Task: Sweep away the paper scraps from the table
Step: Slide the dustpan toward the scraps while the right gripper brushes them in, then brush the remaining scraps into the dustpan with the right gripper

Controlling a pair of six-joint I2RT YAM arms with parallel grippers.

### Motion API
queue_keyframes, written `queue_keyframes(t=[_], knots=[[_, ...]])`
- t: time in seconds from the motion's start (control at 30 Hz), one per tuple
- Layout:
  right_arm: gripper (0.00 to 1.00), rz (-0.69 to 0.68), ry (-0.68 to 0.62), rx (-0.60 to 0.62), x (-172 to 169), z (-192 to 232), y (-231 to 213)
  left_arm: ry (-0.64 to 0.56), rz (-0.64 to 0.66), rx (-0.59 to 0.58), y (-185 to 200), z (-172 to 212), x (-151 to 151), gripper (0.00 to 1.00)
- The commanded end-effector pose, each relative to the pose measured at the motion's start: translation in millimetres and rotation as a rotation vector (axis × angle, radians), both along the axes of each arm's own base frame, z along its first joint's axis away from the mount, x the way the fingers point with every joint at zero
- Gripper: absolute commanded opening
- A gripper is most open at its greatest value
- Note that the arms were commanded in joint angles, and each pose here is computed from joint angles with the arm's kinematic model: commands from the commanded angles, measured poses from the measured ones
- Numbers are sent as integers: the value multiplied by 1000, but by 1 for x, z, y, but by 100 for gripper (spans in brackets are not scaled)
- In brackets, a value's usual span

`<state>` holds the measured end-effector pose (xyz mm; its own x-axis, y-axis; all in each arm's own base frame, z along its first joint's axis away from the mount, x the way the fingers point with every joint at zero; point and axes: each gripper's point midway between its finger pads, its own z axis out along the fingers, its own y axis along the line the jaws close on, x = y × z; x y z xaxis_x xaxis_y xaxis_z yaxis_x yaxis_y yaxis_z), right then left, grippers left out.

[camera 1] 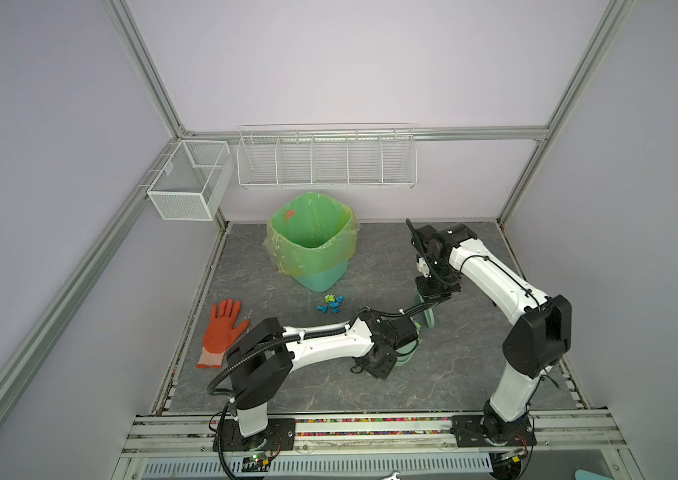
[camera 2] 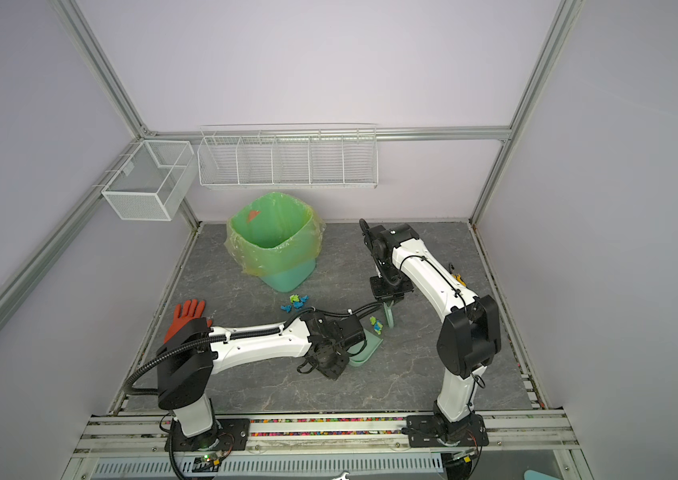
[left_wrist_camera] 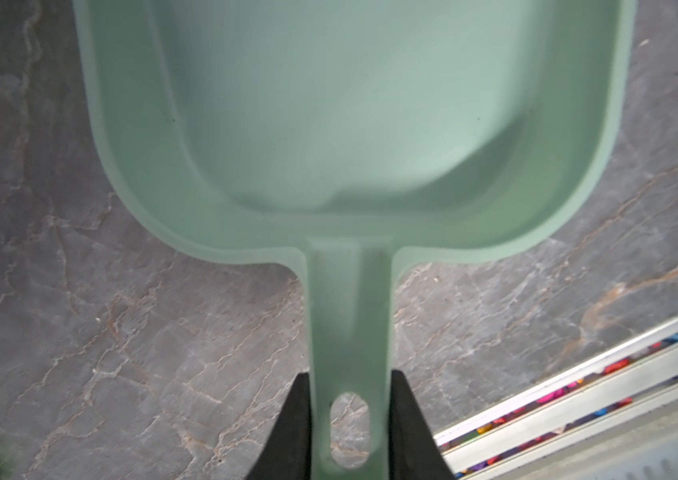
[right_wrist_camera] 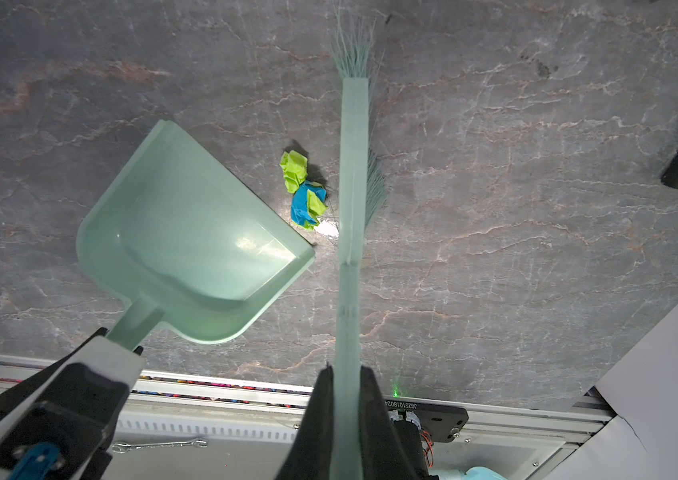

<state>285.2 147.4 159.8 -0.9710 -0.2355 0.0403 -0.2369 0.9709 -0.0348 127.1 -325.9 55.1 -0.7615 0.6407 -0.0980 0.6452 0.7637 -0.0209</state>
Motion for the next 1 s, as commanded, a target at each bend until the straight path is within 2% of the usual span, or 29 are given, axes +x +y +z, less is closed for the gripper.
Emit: queue_keyframes(t=[0.0, 0.13, 0.3, 0.4, 0.97], knots=[[7, 51, 30, 52, -7, 0, 17, -3, 6, 29, 0, -1, 1, 0], [7, 99, 43, 104, -22, 6, 28, -21, 18, 49, 2, -2, 5, 0], [7, 119, 47, 262, -43, 18, 43, -23, 14, 52, 3, -5, 6, 0], [7, 109, 36, 309, -51, 24, 42, -27, 13, 62, 5, -6, 6, 0], [7, -135, -151, 317, -35, 42, -17, -46, 30, 24, 2, 3, 9, 0]])
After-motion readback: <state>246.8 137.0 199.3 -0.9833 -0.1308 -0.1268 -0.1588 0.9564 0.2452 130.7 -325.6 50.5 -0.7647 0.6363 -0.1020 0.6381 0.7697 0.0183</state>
